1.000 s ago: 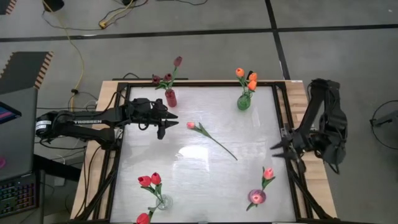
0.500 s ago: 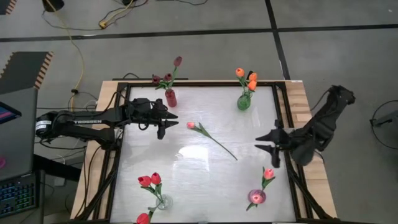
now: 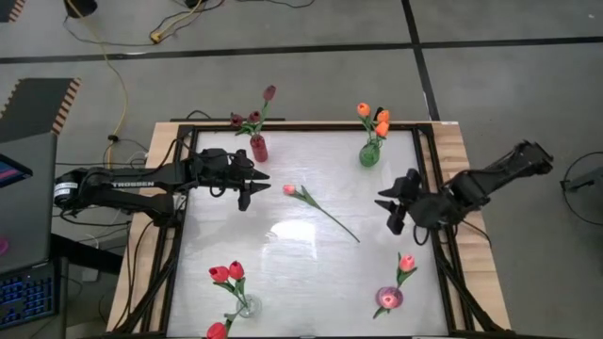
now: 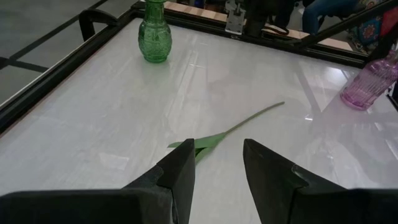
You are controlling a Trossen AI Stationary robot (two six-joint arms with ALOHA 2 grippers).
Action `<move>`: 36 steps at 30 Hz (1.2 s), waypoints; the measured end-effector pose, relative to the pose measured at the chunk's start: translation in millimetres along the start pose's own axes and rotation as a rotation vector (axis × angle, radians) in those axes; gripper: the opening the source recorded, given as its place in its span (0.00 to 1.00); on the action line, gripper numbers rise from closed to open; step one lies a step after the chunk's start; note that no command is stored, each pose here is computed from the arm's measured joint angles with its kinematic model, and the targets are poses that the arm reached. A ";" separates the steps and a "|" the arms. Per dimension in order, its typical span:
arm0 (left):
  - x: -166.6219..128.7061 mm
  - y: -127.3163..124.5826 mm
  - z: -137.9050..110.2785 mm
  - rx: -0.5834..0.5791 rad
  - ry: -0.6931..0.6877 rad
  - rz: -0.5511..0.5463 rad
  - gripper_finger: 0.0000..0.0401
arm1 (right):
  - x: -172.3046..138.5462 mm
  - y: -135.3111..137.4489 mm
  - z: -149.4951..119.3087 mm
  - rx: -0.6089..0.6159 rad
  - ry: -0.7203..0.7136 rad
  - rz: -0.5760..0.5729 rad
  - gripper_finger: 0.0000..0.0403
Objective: Sort flowers into vase by color
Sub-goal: Put the pink flower into the purple vase
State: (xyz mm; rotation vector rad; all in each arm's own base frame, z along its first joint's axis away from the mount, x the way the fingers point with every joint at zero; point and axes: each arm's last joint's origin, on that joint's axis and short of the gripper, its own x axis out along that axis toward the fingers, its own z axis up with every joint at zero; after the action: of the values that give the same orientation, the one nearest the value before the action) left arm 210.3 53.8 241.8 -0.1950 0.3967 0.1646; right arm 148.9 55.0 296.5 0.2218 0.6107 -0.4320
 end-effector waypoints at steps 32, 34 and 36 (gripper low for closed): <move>0.0 0.0 0.0 0.000 0.000 0.000 0.31 | 122.1 -8.0 24.8 0.008 0.202 -0.063 0.38; 0.0 0.0 0.0 0.000 0.000 0.000 0.31 | 131.4 -5.4 25.8 -0.002 0.196 -0.034 0.38; 0.0 0.0 0.1 0.000 0.000 0.000 0.31 | 141.2 -2.9 27.1 -0.008 0.181 -0.012 0.38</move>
State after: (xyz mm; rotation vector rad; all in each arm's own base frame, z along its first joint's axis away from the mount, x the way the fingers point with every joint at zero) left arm 210.3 53.8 241.9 -0.1949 0.3963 0.1643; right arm 264.9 -2.2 233.7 0.2512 0.7914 -0.4231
